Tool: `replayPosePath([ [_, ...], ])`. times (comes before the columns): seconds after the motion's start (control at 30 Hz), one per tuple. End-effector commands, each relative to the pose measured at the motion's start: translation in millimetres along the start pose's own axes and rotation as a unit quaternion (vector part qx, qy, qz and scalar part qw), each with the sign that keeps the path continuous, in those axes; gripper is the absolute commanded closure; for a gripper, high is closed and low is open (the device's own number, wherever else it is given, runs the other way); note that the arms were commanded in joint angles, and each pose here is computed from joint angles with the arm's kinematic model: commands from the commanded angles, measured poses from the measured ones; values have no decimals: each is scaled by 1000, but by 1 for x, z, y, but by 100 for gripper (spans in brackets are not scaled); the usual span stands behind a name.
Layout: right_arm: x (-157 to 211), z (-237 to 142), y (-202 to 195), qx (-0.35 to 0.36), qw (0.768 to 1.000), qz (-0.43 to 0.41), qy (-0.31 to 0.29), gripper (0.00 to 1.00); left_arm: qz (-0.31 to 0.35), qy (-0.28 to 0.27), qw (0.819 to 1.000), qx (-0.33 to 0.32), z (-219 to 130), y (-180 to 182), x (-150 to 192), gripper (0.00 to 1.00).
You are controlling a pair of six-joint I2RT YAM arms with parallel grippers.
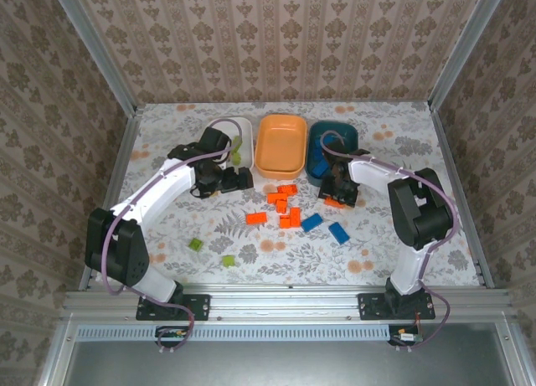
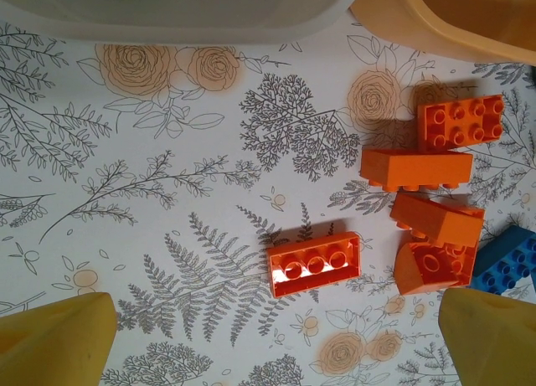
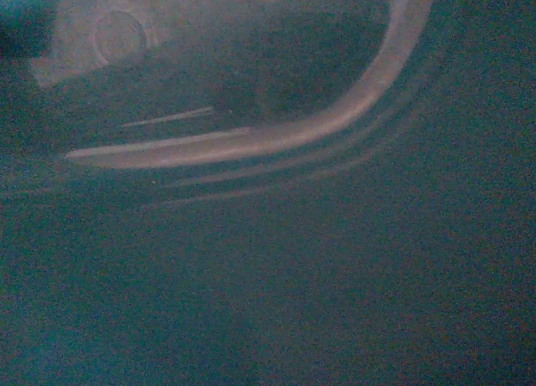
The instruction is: Sort the legos into containers by color
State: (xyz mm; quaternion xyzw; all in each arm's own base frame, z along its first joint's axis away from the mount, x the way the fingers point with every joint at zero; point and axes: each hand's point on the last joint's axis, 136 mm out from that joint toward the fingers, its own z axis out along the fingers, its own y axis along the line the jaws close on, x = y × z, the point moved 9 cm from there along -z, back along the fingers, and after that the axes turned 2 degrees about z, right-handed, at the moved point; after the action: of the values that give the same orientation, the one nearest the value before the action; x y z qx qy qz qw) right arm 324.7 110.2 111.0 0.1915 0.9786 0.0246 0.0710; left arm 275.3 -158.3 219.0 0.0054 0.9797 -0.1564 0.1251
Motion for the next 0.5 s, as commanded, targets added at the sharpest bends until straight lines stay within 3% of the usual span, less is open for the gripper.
replayPosePath([
  [0.0, 8, -20, -11, 8, 1000, -6, -10, 39, -10, 10, 1000, 1, 3, 2, 1, 0],
  [0.3, 28, -95, -8, -118, 993, 15, -9, 41, -19, 0, 1000, 20, 11, -2, -6, 0],
  [0.47, 2, -122, 23, -185, 982, 17, -22, 41, -15, 3, 1000, 22, 12, -5, -4, 0],
])
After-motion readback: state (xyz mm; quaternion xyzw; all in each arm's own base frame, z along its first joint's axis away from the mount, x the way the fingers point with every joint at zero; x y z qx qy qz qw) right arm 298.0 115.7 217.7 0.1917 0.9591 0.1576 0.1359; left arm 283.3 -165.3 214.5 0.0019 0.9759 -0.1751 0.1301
